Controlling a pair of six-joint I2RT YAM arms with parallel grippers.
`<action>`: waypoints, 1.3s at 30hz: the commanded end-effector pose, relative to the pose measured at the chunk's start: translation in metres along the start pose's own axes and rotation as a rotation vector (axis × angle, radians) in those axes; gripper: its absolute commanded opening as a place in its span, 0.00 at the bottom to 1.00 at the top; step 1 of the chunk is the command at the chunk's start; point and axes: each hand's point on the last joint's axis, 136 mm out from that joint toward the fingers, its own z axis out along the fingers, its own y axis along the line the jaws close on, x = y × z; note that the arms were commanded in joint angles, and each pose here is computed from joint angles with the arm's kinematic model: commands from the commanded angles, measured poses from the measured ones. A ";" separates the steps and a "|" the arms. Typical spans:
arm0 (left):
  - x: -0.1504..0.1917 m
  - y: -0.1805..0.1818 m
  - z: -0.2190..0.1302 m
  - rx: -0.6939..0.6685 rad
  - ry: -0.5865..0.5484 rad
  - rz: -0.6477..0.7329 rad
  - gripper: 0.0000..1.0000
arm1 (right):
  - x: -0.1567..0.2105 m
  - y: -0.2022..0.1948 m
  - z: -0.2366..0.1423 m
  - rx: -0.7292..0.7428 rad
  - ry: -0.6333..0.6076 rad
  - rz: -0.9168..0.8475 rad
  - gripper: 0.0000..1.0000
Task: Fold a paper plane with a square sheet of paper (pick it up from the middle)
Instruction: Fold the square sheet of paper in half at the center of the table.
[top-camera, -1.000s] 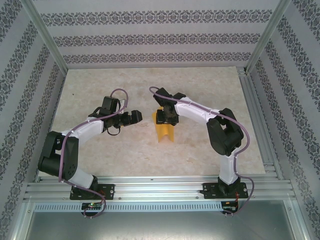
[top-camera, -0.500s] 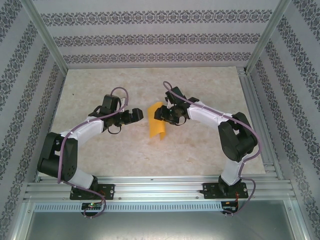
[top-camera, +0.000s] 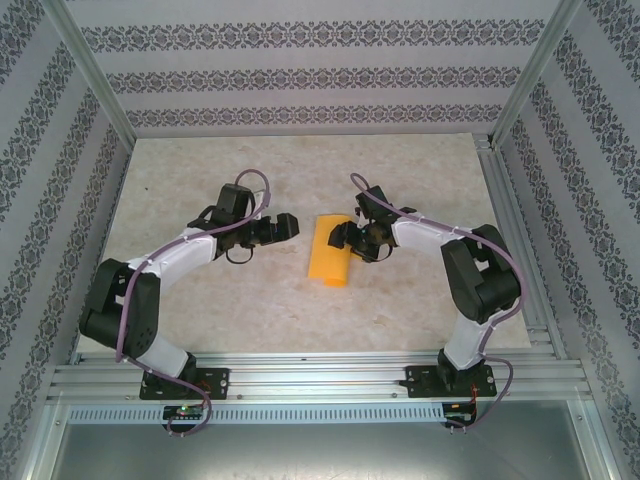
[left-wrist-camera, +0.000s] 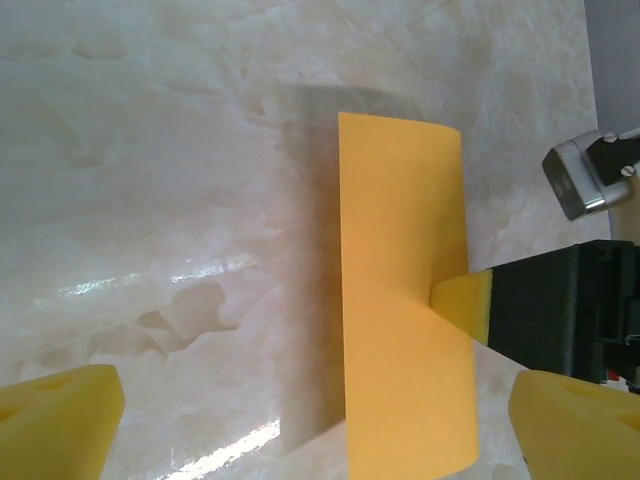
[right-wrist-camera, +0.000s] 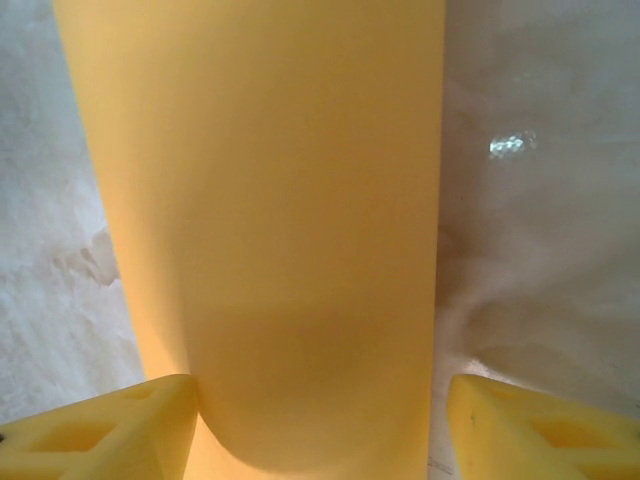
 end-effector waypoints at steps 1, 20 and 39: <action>-0.005 -0.018 0.007 0.034 0.001 0.023 0.98 | -0.004 -0.001 -0.012 0.017 -0.034 -0.027 0.71; 0.004 -0.037 0.041 0.040 0.029 -0.001 0.96 | -0.010 -0.052 -0.025 0.331 -0.060 -0.010 0.73; 0.008 -0.033 0.056 0.031 0.060 -0.039 0.90 | -0.007 -0.037 -0.006 0.313 -0.022 -0.070 0.73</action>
